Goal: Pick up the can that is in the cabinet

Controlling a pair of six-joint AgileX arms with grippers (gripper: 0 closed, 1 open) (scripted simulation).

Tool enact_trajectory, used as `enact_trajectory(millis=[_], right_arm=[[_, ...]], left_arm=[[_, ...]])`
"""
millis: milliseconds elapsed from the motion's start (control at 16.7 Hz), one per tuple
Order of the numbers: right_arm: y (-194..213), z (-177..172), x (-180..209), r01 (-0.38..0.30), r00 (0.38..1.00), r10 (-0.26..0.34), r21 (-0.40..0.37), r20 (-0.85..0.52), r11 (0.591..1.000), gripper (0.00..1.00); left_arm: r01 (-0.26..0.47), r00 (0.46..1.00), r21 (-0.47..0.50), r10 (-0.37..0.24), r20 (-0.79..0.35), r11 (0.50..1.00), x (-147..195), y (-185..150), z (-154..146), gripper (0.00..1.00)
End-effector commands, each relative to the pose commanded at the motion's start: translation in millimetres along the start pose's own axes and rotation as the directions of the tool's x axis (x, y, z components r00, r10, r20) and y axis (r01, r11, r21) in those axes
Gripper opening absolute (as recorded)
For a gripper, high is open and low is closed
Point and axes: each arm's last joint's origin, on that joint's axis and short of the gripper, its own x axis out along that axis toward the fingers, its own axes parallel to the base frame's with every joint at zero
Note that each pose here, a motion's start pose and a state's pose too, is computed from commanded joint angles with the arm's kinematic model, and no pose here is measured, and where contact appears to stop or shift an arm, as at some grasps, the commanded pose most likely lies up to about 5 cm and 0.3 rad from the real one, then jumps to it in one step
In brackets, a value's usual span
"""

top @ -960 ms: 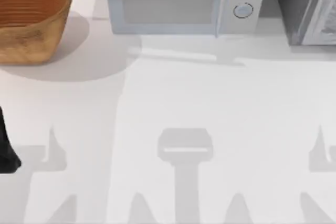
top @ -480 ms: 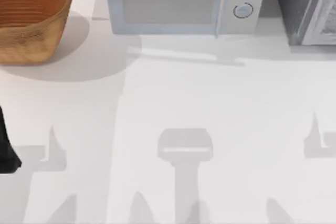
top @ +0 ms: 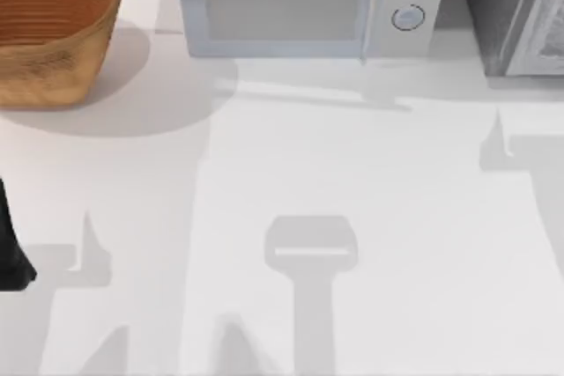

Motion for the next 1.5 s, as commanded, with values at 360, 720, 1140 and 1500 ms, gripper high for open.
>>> enact_trajectory(millis=[360, 720, 1140, 1500], right_arm=[[19, 96, 61, 0.003, 1.000, -0.003, 0.001, 0.009, 1.000, 1.00], [34, 134, 98, -0.007, 1.000, 0.007, 0.001, 0.023, 1.000, 1.00], [34, 136, 101, -0.005, 1.000, 0.005, 0.001, 0.026, 1.000, 1.00], [33, 118, 162, 0.003, 1.000, -0.003, -0.001, 0.029, 1.000, 1.00]], left_arm=[[0.000, 1.000, 0.000, 0.000, 0.000, 1.000, 0, 0, 0, 1.00], [0.000, 1.000, 0.000, 0.000, 0.000, 1.000, 0, 0, 0, 1.00], [0.000, 1.000, 0.000, 0.000, 0.000, 1.000, 0, 0, 0, 1.00], [0.000, 1.000, 0.000, 0.000, 0.000, 1.000, 0, 0, 0, 1.00]])
